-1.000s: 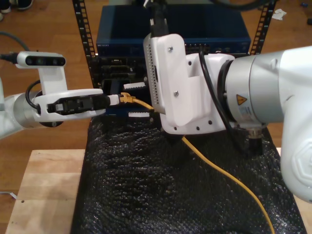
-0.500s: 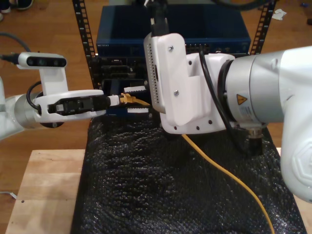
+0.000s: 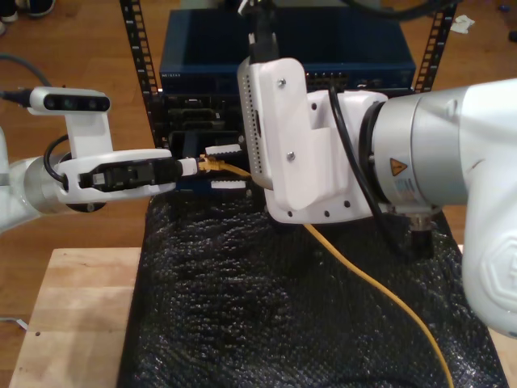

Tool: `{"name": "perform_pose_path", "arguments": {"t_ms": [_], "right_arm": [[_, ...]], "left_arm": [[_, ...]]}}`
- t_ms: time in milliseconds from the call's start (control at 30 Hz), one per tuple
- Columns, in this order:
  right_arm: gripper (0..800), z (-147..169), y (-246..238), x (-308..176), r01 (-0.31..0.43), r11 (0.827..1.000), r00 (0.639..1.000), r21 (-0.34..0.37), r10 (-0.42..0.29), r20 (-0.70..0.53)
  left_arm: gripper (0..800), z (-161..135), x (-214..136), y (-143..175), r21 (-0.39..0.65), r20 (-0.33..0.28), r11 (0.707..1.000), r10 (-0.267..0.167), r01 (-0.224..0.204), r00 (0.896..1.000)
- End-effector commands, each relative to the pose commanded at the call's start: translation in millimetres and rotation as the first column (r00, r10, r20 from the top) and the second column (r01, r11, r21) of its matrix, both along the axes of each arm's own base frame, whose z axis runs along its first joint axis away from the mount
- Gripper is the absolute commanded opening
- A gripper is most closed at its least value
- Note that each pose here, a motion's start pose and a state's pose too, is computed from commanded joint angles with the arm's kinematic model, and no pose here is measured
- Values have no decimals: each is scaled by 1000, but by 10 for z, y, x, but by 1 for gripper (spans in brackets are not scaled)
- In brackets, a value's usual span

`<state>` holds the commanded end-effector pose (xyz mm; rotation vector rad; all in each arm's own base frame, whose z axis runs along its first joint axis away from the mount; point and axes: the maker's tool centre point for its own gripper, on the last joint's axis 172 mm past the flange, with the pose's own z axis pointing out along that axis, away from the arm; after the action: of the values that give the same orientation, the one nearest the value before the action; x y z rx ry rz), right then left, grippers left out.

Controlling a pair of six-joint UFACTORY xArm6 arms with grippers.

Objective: Grab the cable and plug it in

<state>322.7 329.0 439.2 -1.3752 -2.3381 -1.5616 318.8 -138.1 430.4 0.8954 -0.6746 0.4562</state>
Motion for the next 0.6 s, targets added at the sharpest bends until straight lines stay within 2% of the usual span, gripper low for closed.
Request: {"name": "perform_pose_path", "arguments": {"t_ms": [600], "right_arm": [[237, 13, 0, 3, 1, 1000, 1000, 3, -1, 1]], "left_arm": [[20, 48, -43, 27, -21, 1, 1000, -18, 18, 1000]]}}
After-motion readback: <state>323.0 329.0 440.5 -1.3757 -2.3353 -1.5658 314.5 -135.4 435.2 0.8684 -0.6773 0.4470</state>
